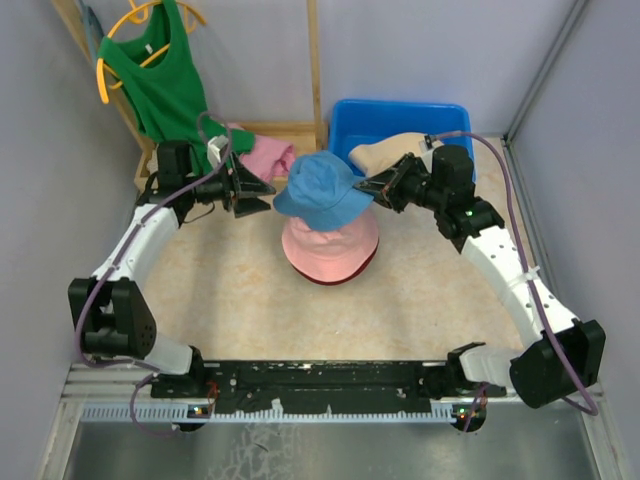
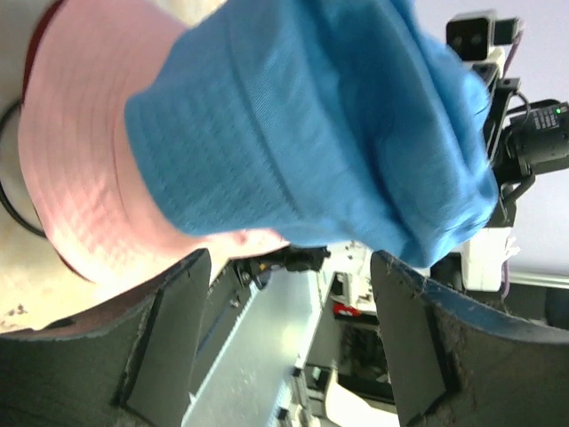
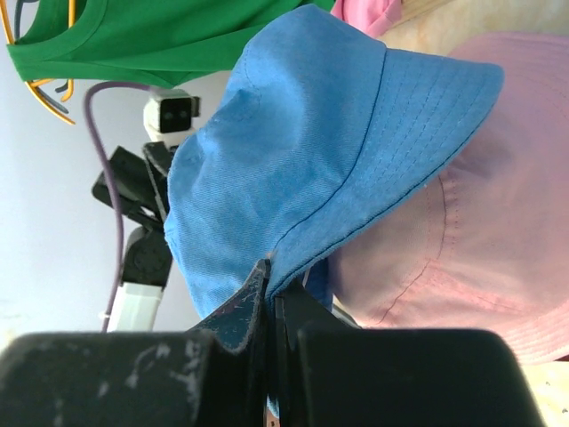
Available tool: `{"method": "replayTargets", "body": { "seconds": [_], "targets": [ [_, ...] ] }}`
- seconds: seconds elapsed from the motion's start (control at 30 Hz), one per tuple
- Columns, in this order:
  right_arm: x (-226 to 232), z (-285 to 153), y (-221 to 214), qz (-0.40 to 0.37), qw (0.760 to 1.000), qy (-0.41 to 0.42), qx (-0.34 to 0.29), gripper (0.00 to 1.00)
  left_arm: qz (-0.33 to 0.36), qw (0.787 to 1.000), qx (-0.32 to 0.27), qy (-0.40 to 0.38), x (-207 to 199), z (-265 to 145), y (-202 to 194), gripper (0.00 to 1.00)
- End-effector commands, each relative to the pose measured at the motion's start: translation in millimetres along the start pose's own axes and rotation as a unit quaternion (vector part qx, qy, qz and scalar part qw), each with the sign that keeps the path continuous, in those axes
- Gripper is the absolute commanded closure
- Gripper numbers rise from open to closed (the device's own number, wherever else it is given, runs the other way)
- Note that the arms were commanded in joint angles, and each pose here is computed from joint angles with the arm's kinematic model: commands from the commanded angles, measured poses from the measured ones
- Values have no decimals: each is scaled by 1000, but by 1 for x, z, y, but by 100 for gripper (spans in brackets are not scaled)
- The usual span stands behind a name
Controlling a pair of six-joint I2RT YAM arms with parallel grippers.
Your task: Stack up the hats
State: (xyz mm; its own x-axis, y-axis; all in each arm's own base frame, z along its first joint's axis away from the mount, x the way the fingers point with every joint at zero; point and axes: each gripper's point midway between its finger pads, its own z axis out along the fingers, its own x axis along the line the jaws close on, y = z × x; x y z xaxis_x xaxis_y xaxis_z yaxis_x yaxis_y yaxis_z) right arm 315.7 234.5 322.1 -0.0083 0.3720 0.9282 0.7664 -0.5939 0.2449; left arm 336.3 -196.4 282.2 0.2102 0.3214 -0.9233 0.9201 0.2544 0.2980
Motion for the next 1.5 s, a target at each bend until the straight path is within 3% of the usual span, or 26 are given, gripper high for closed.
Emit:
{"method": "replayTargets", "body": {
  "seconds": [0.0, 0.47, 0.97, 1.07, 1.3, 1.47],
  "targets": [
    [22, -6, 3, -17, 999, 35, -5, 100, -21, 1000, -12, -16, 10, 1, -10, 21],
    [24, -7, 2, -13, 999, 39, -5, 100, -10, 993, -114, -36, 15, 6, 12, 18],
    [24, -5, 4, -9, 999, 38, -7, 100, -19, 993, -107, -40, 16, 26, -1, 20],
    [23, -5, 4, -8, 999, 37, -8, 100, -22, 992, -113, -43, 14, 28, -3, 28],
    [18, -5, 3, -4, 999, 35, -8, 100, -27, 992, -119, -30, 17, 24, -12, 61],
    [18, -4, 2, -1, 999, 38, -6, 100, -31, 991, -128, -24, 18, 22, -12, 71]
  ]
}}
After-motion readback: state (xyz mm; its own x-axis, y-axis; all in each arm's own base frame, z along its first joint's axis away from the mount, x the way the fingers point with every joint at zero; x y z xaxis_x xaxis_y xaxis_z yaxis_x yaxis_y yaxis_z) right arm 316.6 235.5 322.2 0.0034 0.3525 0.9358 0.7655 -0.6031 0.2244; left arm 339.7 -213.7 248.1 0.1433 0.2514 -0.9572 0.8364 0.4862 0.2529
